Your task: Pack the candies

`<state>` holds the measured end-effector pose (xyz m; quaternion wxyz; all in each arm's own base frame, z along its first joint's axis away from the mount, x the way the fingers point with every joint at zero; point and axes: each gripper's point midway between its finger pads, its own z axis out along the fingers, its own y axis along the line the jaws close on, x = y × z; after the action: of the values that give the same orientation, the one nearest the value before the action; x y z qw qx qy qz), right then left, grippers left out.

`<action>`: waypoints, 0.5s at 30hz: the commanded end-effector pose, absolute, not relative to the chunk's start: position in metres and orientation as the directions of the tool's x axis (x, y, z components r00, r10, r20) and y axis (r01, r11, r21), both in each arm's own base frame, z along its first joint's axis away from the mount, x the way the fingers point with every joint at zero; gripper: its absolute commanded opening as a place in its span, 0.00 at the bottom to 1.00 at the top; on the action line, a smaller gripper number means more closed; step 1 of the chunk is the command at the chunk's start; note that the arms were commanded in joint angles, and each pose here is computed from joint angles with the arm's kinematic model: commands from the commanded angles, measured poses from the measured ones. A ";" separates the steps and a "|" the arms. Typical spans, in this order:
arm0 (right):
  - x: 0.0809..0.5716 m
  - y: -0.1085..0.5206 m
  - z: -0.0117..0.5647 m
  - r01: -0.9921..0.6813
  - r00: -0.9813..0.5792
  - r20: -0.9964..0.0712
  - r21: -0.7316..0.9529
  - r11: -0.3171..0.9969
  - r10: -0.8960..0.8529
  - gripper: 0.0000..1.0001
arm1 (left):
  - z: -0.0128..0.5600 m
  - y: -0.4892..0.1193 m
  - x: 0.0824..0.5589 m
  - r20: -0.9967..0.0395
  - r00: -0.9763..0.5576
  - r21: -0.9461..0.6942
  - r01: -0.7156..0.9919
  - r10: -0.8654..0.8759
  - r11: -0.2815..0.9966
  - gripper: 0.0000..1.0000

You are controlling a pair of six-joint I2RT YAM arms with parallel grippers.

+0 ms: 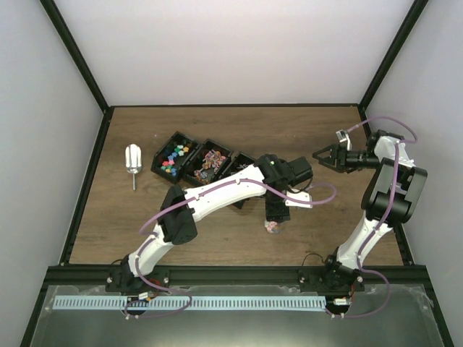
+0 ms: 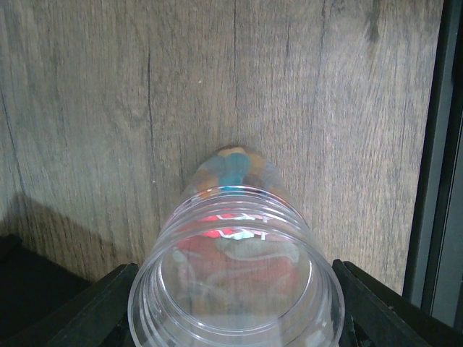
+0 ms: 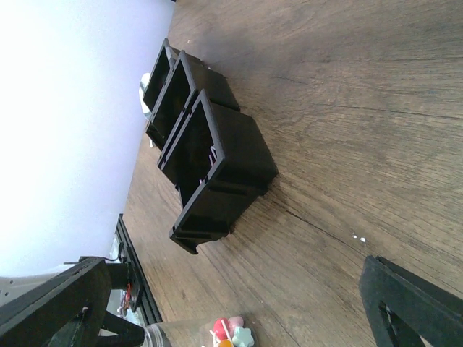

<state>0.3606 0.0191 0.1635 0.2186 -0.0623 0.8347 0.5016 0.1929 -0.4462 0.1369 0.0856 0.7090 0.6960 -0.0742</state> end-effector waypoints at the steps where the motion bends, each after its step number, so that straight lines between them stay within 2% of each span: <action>1: 0.369 0.014 0.173 -0.352 -0.878 -0.460 0.807 0.475 0.132 0.97 | 0.139 -0.441 0.188 -0.194 0.038 0.019 0.999 0.980 -0.035 0.61; 4: 0.369 0.015 0.173 -0.347 -0.880 -0.455 0.813 0.468 0.138 0.97 | 0.135 -0.442 0.189 -0.188 0.042 0.021 0.999 0.981 -0.038 0.64; 15: 0.370 0.012 0.170 -0.338 -0.882 -0.448 0.817 0.467 0.146 0.97 | 0.113 -0.441 0.191 -0.138 0.029 0.013 1.000 0.990 -0.028 0.64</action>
<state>0.3615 0.0186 0.1617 0.2165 -0.0561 0.8316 0.5084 0.1929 -0.4436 0.1307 0.0756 0.7114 0.6960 -0.0611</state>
